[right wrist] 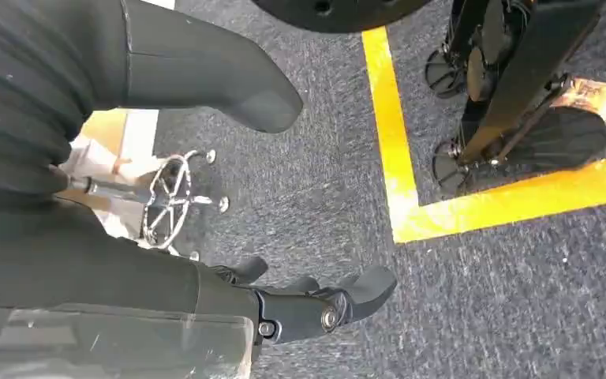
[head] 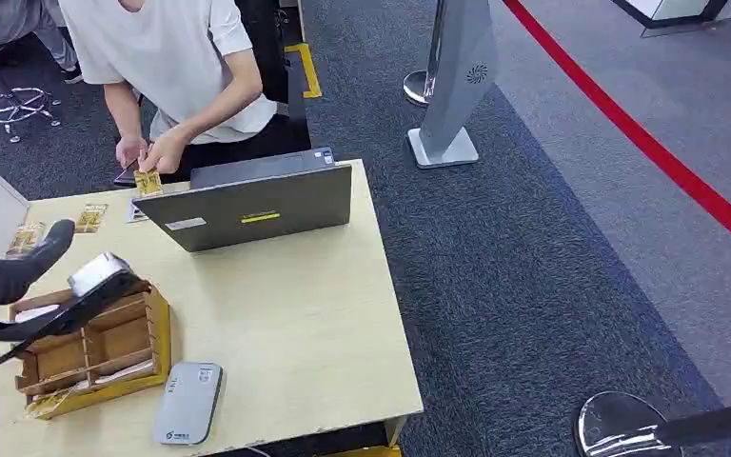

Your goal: Pass the card to the sensor for recognition and then transmit it.

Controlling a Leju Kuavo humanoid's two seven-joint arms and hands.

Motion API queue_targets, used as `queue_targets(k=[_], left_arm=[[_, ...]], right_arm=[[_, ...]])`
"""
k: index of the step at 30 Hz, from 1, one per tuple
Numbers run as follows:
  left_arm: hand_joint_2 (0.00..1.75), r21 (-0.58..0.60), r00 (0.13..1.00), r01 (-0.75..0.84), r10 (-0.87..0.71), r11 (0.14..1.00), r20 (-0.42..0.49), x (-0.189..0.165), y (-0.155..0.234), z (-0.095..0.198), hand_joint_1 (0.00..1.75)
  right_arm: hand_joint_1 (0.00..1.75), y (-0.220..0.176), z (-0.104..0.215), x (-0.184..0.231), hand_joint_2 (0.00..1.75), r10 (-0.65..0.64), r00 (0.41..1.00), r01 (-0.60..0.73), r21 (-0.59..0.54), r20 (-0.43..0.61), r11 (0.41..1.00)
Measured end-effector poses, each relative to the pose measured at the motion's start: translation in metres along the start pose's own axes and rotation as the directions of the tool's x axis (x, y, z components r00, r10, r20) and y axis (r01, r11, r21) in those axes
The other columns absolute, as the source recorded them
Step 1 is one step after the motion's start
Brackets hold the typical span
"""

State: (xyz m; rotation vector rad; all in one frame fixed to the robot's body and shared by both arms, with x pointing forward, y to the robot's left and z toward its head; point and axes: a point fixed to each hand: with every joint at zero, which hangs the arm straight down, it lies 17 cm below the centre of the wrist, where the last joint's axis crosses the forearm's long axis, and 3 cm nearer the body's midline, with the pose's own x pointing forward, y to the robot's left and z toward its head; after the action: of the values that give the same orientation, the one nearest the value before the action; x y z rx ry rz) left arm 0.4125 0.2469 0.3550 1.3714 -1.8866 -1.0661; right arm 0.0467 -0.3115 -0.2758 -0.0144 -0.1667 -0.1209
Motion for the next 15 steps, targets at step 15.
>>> queue_targets(k=[15], left_arm=[[1.75,0.044,0.869,-0.176,0.176,0.983,-0.462,-0.179,0.041,0.270,0.00]], right_arm=[[0.00,-0.024,0.033,-0.026,1.75,0.070,0.997,-0.073,-0.053,-0.044,0.996]])
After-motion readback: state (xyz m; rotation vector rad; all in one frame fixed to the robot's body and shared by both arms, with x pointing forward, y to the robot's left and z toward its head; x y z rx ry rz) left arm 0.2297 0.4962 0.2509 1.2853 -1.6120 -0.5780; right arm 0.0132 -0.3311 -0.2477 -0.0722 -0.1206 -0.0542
